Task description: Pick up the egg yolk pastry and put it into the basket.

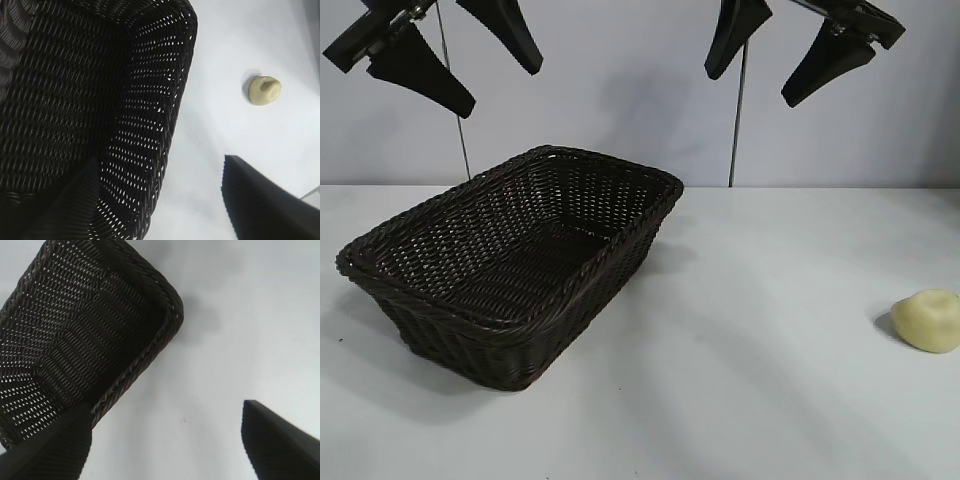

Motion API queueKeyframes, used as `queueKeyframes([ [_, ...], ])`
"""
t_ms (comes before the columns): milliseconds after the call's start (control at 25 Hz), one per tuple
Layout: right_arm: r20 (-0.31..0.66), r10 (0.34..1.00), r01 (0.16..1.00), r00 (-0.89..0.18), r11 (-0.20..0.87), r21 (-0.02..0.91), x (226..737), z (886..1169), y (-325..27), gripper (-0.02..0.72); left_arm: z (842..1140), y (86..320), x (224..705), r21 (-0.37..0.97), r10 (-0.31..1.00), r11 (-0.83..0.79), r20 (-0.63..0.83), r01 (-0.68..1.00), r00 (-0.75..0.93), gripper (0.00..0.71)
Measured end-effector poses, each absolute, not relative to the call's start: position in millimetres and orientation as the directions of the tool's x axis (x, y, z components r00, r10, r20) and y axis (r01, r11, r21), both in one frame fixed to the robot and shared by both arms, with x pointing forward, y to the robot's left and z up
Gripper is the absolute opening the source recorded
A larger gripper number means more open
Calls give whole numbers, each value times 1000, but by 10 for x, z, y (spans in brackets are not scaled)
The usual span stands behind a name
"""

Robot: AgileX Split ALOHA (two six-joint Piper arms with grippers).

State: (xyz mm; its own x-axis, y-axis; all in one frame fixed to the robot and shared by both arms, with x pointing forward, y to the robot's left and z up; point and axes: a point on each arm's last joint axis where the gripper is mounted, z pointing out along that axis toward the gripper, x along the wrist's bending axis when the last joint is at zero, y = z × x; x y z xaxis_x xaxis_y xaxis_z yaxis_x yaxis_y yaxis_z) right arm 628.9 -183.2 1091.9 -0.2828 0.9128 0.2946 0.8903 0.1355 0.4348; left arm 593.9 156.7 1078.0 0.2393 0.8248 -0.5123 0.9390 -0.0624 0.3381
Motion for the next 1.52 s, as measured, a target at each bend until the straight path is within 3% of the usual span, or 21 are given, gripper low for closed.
queueKeyframes([
  [1320,295,913,891,-283,136,434,6288,10919,-1832,589,10783,1568,5950,347,825,-56,-511,936,239,507],
  [1520,295,912,893,-283,139,428,6282,10916,-1832,589,10781,1568,5906,267,827,-8,-541,964,157,507],
])
